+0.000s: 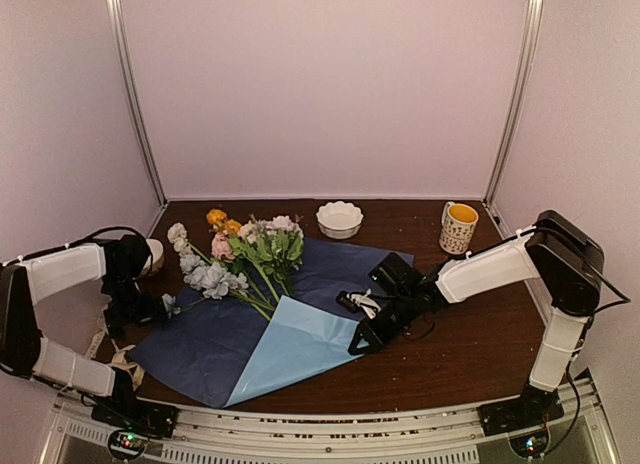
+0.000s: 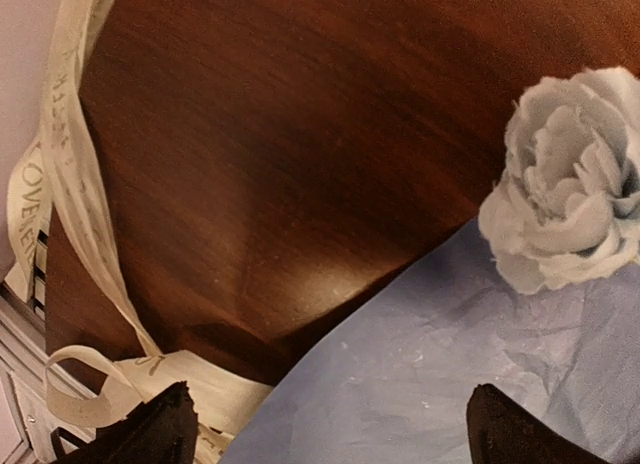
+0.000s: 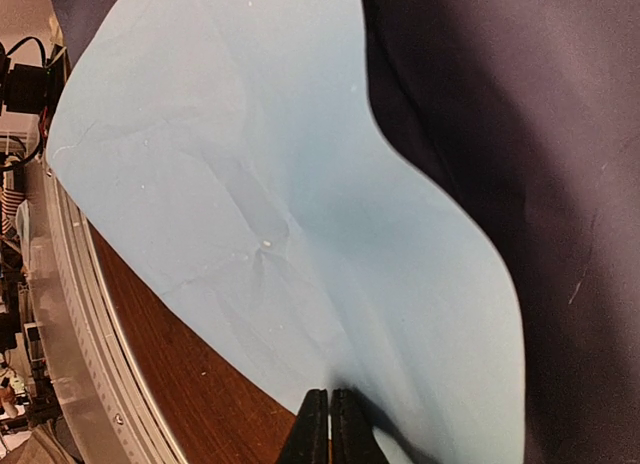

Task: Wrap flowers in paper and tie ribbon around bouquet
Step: Pick up the one-fourth-folded wrapping paper from the center of the board.

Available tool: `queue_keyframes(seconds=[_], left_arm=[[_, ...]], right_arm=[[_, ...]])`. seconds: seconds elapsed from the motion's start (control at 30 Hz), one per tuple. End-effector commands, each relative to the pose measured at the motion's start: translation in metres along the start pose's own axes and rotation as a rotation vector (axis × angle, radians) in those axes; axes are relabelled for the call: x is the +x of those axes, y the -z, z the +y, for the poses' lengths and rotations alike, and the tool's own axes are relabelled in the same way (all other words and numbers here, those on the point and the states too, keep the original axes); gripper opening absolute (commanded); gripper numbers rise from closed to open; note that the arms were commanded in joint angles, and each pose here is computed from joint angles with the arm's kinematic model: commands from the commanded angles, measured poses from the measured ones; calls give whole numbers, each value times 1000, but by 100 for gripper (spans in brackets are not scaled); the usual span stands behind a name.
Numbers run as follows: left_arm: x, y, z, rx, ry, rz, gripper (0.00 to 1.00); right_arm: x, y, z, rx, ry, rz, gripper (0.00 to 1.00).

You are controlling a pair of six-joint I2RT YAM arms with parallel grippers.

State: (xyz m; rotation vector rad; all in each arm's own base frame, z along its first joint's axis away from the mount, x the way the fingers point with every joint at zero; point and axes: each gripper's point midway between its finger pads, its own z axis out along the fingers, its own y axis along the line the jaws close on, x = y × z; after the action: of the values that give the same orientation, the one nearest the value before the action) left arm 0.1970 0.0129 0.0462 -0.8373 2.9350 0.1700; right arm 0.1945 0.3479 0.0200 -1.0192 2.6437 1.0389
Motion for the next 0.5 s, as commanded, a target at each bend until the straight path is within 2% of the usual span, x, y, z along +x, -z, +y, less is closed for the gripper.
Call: queue_keyframes(seconds=[0.0,0.17,0.3,0.47], left_arm=[[9,-10,-7,49,-4,50,96],[33,-31,-16,87,10,163,87],[38,-31,-19,97,0,166,78],[33,-20,-20,100,-26,145,54]], right_arm=[[20,-9,-23,79,-28,52,6],[16,-5,-21,74,-19,41,6],[15,-4,-22,75,-18,35,6],[17,-4,-25,74,-27,44,6]])
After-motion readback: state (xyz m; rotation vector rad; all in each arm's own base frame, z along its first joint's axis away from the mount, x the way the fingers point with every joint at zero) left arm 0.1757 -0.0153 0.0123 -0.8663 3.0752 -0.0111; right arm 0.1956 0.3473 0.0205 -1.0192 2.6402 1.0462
